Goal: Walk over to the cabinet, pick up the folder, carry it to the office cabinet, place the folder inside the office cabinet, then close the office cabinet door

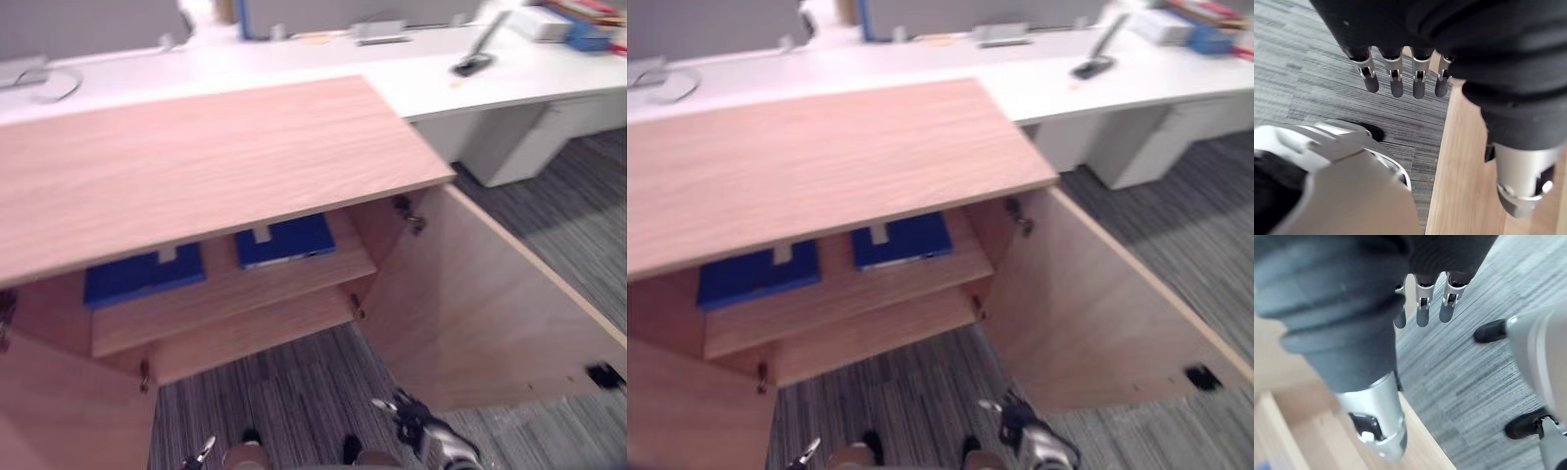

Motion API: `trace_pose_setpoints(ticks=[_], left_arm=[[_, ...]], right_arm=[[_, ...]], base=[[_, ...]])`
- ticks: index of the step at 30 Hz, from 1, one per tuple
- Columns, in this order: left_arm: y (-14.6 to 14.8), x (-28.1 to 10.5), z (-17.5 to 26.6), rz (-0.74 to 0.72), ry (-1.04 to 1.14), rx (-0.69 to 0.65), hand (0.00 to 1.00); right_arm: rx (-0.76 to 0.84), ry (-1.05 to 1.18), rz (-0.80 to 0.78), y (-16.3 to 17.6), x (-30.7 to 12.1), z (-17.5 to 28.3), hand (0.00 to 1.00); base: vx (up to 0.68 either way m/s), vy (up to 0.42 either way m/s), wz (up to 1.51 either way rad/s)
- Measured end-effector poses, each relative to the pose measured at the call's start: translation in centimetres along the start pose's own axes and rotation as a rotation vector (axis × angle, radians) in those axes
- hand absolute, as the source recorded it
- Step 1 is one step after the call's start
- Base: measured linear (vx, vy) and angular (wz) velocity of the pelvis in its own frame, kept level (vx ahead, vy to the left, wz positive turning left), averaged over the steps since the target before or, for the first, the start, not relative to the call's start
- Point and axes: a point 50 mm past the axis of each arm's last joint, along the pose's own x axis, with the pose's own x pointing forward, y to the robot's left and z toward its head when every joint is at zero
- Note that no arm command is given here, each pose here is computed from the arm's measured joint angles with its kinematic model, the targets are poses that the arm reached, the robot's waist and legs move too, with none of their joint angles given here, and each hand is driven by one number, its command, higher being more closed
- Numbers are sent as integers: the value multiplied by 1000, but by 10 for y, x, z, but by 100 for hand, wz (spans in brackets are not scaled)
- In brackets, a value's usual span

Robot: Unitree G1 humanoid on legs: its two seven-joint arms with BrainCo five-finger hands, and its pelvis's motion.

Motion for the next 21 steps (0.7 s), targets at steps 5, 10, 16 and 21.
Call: trace_pose_setpoints(ticks=[5, 10, 16, 21], left_arm=[[-13, 4, 13, -7, -23, 89, 0], [-43, 5, 16, -79, -35, 108, 0], [-75, 3, 25, -189, -78, 235, 0], [-82, 3, 19, -207, -50, 294, 0]], right_arm=[[141, -3, -89, -15, -9, -20, 0], [228, -8, -126, -17, -11, -22, 0], [306, -50, -186, -30, -8, -6, 0], [323, -81, -181, -27, -3, 13, 0]], base=[[-148, 30, -148], [-60, -77, -129], [-21, -60, -84], [6, -89, -55]])
